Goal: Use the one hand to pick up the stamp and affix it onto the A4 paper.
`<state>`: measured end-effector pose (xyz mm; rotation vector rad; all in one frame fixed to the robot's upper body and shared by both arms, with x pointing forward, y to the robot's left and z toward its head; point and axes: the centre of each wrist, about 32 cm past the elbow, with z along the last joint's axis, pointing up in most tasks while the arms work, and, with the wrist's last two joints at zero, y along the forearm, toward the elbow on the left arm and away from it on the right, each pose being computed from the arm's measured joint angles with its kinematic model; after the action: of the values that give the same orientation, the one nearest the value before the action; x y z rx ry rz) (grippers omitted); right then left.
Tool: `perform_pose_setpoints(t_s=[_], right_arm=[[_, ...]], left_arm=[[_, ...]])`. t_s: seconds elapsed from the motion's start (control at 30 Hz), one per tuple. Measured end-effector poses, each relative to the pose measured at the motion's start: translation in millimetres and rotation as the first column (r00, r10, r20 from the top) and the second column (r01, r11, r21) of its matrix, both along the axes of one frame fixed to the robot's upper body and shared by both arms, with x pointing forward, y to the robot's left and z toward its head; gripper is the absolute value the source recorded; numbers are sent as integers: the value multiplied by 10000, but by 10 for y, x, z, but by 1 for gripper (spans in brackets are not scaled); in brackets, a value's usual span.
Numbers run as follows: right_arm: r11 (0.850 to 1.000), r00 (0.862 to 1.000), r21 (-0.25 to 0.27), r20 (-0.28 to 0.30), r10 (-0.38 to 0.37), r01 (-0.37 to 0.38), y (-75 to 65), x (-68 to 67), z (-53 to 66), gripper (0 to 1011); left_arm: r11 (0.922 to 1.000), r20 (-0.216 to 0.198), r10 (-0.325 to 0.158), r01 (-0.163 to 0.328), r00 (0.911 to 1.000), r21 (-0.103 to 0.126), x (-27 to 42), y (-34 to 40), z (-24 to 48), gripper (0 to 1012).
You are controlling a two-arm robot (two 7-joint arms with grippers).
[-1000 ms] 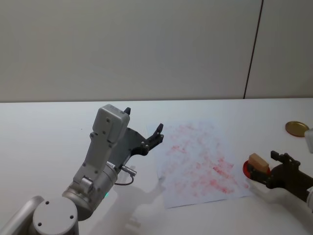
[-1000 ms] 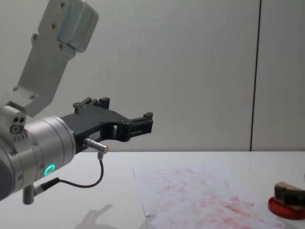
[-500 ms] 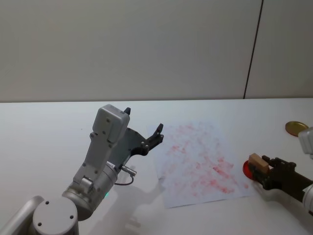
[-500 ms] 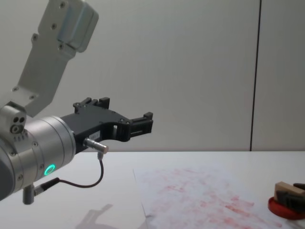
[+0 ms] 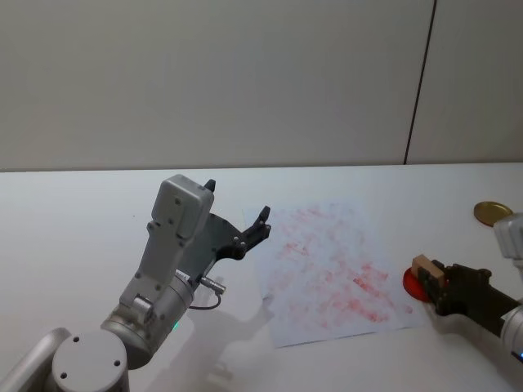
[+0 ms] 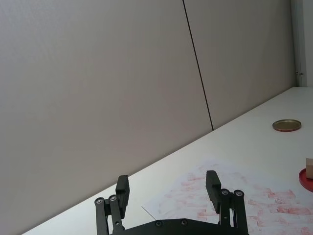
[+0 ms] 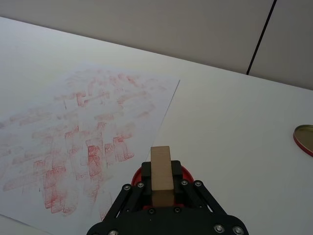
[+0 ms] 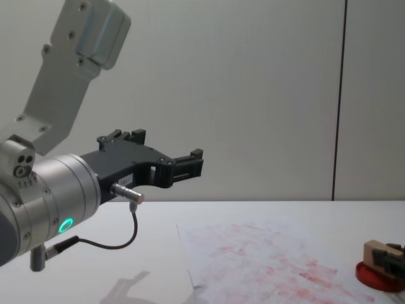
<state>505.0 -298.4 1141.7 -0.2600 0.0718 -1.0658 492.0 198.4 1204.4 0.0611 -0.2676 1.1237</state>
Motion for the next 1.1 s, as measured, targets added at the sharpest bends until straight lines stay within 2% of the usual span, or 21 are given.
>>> perform_pose_setpoints(t_s=[0.23,0.6,0.8,1.1], right_arm=[[9999,9995,54,305,106,-107,33,-18,14,220],[9948,9937,464,701,874,-908,195,-16,106,220],[9879,9884,662,682,1358,-1403,309,-12,140,221],[9765,9801,900,506,1919,-1958,499,-22,128,220]], left_arm=[[10000,0,0,0,10000,0,0,0,0,993],[10000,0,0,0,10000,0,0,0,0,993],[10000,1,-1,1,10000,0,0,0,0,993],[10000,0,0,0,10000,0,0,0,0,993]])
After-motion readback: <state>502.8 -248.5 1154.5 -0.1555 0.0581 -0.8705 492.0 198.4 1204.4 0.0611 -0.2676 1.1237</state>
